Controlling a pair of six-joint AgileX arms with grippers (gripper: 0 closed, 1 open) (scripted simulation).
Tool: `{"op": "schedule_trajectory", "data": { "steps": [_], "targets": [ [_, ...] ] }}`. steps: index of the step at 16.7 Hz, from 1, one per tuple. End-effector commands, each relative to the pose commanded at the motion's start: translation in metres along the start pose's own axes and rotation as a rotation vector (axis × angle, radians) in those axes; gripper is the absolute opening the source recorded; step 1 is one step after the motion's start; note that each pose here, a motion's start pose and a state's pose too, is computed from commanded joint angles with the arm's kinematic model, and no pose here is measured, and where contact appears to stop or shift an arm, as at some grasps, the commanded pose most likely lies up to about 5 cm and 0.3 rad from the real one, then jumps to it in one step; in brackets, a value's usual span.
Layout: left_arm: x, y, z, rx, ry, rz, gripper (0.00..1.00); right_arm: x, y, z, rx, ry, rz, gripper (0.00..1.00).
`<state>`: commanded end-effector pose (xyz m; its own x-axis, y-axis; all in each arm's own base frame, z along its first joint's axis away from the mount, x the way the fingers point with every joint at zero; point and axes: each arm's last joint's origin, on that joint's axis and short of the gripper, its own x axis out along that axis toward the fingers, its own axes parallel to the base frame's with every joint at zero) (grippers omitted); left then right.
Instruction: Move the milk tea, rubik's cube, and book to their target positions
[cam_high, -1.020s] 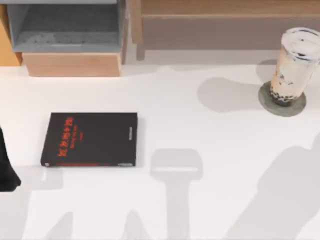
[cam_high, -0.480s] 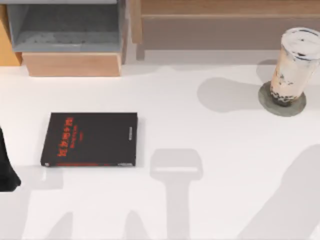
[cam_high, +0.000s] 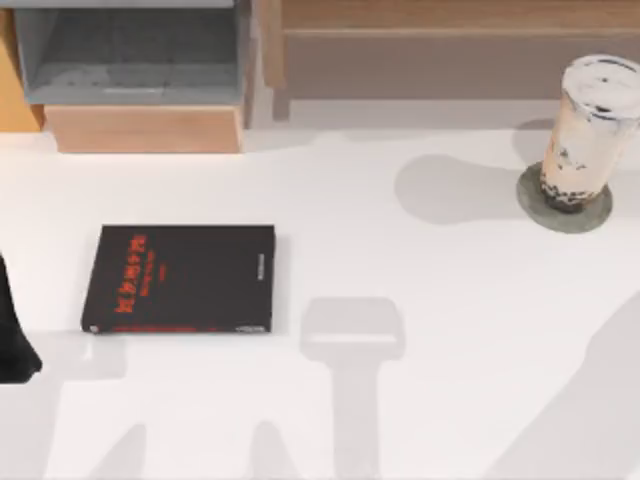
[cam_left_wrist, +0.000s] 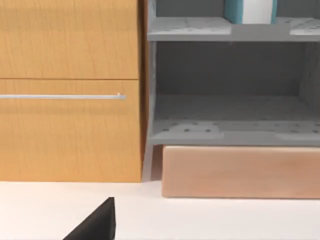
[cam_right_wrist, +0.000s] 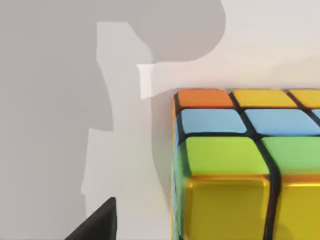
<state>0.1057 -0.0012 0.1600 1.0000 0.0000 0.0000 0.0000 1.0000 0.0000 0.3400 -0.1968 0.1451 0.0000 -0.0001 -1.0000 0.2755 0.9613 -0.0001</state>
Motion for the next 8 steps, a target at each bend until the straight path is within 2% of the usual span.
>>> {"op": "schedule_trajectory", "data": {
  "steps": [8],
  "targets": [
    [0.0000, 0.0000, 0.0000, 0.000, 0.000, 0.000, 1.00, 0.0000, 0.0000, 0.0000, 0.000, 0.000, 0.000, 0.32]
  ]
}}
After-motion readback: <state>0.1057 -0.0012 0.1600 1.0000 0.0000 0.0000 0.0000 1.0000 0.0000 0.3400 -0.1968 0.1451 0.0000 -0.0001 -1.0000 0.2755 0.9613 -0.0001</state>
